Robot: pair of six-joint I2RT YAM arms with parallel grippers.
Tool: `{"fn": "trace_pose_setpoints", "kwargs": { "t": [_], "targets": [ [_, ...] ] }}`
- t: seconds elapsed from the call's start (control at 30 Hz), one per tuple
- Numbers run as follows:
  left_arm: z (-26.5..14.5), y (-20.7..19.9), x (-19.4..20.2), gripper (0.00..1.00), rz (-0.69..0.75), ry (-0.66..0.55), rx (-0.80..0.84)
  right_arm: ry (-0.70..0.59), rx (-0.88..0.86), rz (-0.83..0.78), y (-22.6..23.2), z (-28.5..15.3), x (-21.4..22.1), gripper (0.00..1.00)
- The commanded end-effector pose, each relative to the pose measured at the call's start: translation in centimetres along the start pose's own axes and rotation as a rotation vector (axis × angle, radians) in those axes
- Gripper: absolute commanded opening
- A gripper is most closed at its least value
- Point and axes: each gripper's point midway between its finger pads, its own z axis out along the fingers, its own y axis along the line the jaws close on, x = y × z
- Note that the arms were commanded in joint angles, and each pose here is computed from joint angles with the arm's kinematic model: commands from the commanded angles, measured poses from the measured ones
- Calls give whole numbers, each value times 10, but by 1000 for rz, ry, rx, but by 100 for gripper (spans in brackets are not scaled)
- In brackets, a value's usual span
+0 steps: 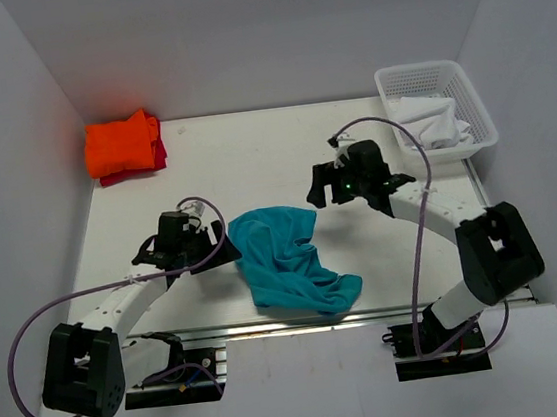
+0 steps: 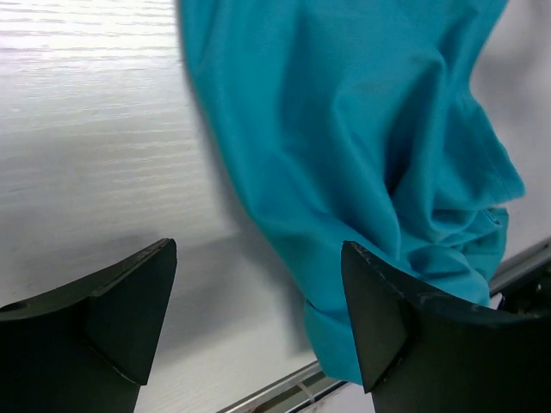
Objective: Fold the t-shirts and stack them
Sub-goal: Flatten out the tshirt
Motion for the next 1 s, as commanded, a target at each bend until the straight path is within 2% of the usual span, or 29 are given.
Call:
{"fn": "trace_pose_setpoints", "kwargs": {
  "t": [0.0,0.13,0.3,0.4,0.47,0.53,0.63,0.7,0.8,0.83,0.93,0.97],
  "targets": [
    [-2,-28,0,86,17,18,128,69,65,-39,5,16,6,90],
    [-13,-43,12,86,74,56,182,139,176,-46,-5,37,25,90],
    [-34,-78,15,86,149,50,302,155,191,-33,4,52,33,82],
    [-28,-73,32,86,157,126,236,172,186,-25,10,60,44,80],
    [-20,-68,54,83,162,219,203,179,189,-28,12,66,49,78],
    [-20,-66,69,79,192,276,177,179,201,-12,12,68,51,71],
    [-20,-64,80,74,219,311,137,175,205,-3,13,71,54,64],
    [-20,-68,90,74,248,340,148,178,191,-3,17,73,55,62],
    [-13,-69,97,70,281,352,137,189,178,15,19,77,60,53],
    [-7,-68,95,67,280,357,122,193,178,13,20,78,63,44],
    [3,-79,99,46,297,367,169,191,178,35,20,78,67,37],
    [5,-86,96,24,299,356,183,169,170,45,20,80,65,34]
  ]
}}
